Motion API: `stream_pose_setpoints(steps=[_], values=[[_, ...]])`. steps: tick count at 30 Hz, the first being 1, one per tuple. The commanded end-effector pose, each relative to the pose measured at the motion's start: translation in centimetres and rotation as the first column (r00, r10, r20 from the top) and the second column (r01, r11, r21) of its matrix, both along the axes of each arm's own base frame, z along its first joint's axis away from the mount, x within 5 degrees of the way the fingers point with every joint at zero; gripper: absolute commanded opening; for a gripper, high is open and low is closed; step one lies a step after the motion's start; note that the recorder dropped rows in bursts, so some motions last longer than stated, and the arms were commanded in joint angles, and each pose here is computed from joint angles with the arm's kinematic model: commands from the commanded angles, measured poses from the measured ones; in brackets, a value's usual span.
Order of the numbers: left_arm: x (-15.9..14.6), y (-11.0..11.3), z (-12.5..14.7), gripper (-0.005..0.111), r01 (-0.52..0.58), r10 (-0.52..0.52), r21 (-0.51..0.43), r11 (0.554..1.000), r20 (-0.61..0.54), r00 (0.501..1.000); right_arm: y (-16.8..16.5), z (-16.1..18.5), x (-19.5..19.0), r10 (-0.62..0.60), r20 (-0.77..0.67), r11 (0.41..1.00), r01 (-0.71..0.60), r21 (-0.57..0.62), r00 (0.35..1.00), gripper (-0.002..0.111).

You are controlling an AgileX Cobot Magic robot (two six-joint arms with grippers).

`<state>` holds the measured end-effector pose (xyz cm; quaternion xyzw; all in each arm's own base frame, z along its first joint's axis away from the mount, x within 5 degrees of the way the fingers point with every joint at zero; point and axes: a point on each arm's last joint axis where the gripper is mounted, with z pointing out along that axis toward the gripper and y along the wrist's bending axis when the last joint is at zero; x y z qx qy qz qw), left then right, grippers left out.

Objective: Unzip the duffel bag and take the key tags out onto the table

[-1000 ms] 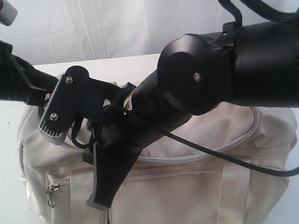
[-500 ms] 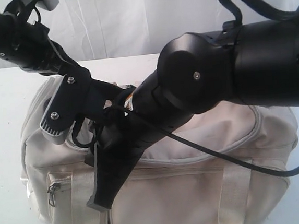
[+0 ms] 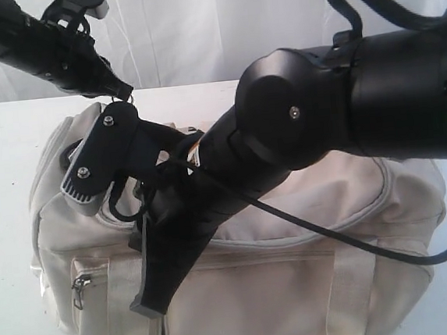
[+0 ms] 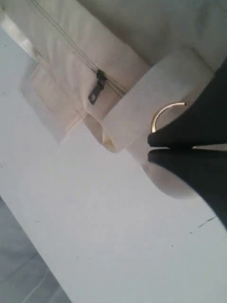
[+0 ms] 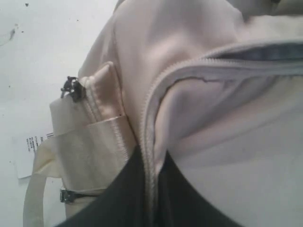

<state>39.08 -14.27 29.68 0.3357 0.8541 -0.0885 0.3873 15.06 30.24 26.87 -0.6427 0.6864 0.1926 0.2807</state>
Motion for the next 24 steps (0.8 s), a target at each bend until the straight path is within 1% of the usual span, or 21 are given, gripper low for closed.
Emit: stream_pose_setpoints(steps=[1, 2, 3, 4, 5, 6, 7, 8, 9, 10, 11, 12, 13, 14, 15, 17, 18, 20, 22, 24], values=[[1.0, 0.7, -0.1, 0.012, -0.072, 0.070, 0.037, 0.997, 0.048, 0.996, -0.3, -0.4, -0.7, 0.018, -0.061, 0.998, -0.022, -0.055, 0.998, 0.000], [0.8, 0.8, -0.2, 0.035, -0.062, 0.060, 0.055, 0.997, 0.034, 0.998, -0.3, -0.4, -0.7, 0.013, -0.063, 0.999, -0.016, -0.051, 0.998, 0.000], [0.7, 0.8, -0.1, 0.047, -0.058, 0.057, 0.060, 0.997, 0.026, 0.998, -0.3, -0.4, -0.7, 0.009, -0.066, 0.999, -0.012, -0.051, 0.998, 0.000], [0.3, 0.9, 0.6, 0.075, -0.053, 0.052, 0.059, 0.997, 0.026, 0.998, -0.3, -0.4, -0.7, 0.000, -0.071, 0.999, -0.004, -0.049, 0.997, 0.000], [0.1, 0.9, 1.1, 0.083, -0.051, 0.050, 0.056, 0.997, 0.024, 0.998, -0.3, -0.4, -0.7, 0.000, -0.071, 0.999, -0.004, -0.049, 0.997, 0.000], [-0.5, 0.9, 2.8, 0.089, -0.039, 0.038, 0.051, 0.998, 0.034, 0.999, -0.3, -0.4, -0.7, 0.000, -0.073, 0.999, -0.003, -0.048, 0.997, 0.000], [-0.9, 1.0, 3.7, 0.088, -0.033, 0.031, 0.050, 0.998, 0.037, 0.999, -0.3, -0.4, -0.7, 0.000, -0.072, 0.999, -0.003, -0.048, 0.997, 0.000], [-2.0, 1.2, 5.8, 0.086, -0.015, 0.013, 0.049, 0.999, 0.036, 0.999, -0.3, -0.4, -0.7, -0.002, -0.074, 0.999, -0.001, -0.048, 0.997, 0.002], [-2.6, 1.3, 6.7, 0.084, -0.006, 0.005, 0.050, 0.999, 0.032, 0.999, -0.3, -0.4, -0.7, -0.003, -0.077, 0.999, 0.000, -0.049, 0.997, 0.005], [-4.1, 1.7, 8.7, 0.078, 0.014, -0.015, 0.054, 0.998, 0.022, 1.000, -0.4, -0.3, -0.8, -0.004, -0.078, 0.999, 0.001, -0.048, 0.997, 0.015], [-5.4, 2.0, 10.0, 0.071, 0.031, -0.032, 0.061, 0.998, 0.008, 0.999, -0.5, 0.0, -0.8, -0.004, -0.073, 0.999, 0.001, -0.040, 0.997, 0.027], [-6.5, 2.3, 10.8, 0.065, 0.045, -0.044, 0.068, 0.997, -0.011, 0.999, -0.6, 0.4, -0.9, -0.003, -0.068, 1.000, 0.001, -0.029, 0.998, 0.039], [-7.9, 2.6, 11.7, 0.056, 0.058, -0.056, 0.074, 0.996, -0.025, 0.998, -0.9, 1.0, -1.0, 0.001, -0.051, 1.000, -0.001, -0.017, 0.999, 0.051], [-9.2, 2.9, 12.3, 0.047, 0.072, -0.068, 0.079, 0.994, -0.058, 0.996, -1.3, 1.8, -1.2, -0.001, -0.034, 1.000, 0.001, -0.005, 0.999, 0.058], [-10.5, 3.3, 12.8, 0.036, 0.072, -0.064, 0.078, 0.994, -0.102, 0.993, -2.1, 3.0, -1.4, -0.034, -0.024, 0.999, 0.034, 0.015, 0.999, 0.059], [-13.2, 4.0, 13.5, 0.010, 0.084, -0.072, 0.080, 0.993, -0.137, 0.988, -3.8, 5.1, -1.5, -0.084, 0.036, 0.996, 0.084, -0.001, 0.996, 0.059], [-14.0, 4.2, 13.6, 0.003, 0.082, -0.071, 0.074, 0.994, -0.141, 0.987, -4.4, 5.6, -1.6, -0.100, 0.057, 0.995, 0.102, -0.017, 0.993, 0.059], [-16.1, 4.5, 13.6, 0.000, 0.094, -0.089, 0.026, 0.995, -0.147, 0.985, -5.4, 6.0, -1.6, -0.124, 0.085, 0.990, 0.129, -0.056, 0.989, 0.059], [-18.0, 4.7, 12.9, 0.000, 0.103, -0.104, -0.018, 0.995, -0.155, 0.982, -5.9, 6.0, -1.7, -0.123, 0.078, 0.987, 0.131, -0.097, 0.989, 0.059], [-20.1, 5.2, 12.3, 0.000, 0.104, -0.109, -0.041, 0.994, -0.144, 0.983, -6.0, 5.8, -1.8, -0.123, 0.067, 0.985, 0.130, -0.115, 0.990, 0.059]])
